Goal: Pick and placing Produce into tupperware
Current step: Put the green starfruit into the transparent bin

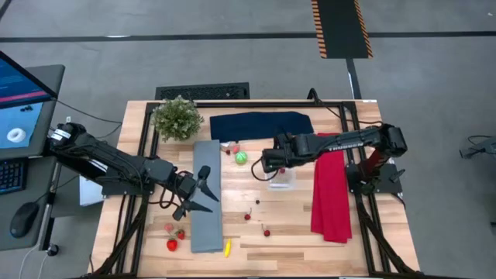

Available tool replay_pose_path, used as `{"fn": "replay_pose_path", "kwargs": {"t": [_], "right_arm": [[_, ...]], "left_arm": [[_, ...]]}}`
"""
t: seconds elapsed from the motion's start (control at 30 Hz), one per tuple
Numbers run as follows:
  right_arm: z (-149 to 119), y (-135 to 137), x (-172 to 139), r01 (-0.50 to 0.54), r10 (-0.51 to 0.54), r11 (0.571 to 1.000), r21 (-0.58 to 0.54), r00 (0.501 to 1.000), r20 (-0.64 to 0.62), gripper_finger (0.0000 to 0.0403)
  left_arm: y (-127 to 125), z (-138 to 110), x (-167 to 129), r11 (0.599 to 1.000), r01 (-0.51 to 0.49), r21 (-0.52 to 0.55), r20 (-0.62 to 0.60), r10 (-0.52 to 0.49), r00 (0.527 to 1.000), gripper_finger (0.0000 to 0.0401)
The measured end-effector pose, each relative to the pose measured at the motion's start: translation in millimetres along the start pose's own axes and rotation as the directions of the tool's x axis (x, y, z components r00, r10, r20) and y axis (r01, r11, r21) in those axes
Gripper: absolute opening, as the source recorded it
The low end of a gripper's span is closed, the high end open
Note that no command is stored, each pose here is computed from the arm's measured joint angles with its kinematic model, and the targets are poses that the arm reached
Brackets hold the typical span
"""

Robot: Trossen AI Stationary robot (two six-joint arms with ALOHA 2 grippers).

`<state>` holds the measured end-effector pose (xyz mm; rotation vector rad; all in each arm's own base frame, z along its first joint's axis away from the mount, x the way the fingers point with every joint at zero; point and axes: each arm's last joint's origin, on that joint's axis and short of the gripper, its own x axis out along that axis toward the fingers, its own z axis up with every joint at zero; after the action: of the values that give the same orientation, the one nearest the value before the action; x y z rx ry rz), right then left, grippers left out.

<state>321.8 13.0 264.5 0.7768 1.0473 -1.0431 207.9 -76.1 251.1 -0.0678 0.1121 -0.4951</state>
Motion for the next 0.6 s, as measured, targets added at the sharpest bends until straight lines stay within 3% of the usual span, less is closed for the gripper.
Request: {"fn": "replay_pose_path", "kwargs": {"t": [0.37,0.6], "right_arm": [[26,-2,8,-0.040,0.041,0.999,-0.034,0.999,0.030,0.0229],[24,-2,32,-0.072,0.072,0.997,-0.009,0.997,-0.010,0.0236]], "left_arm": [[-5,0,0,0.994,0.095,-0.048,0.001,-0.095,0.996,0.0167],[-14,1,1,0.990,0.138,-0.042,0.009,-0.138,0.990,0.0167]]}}
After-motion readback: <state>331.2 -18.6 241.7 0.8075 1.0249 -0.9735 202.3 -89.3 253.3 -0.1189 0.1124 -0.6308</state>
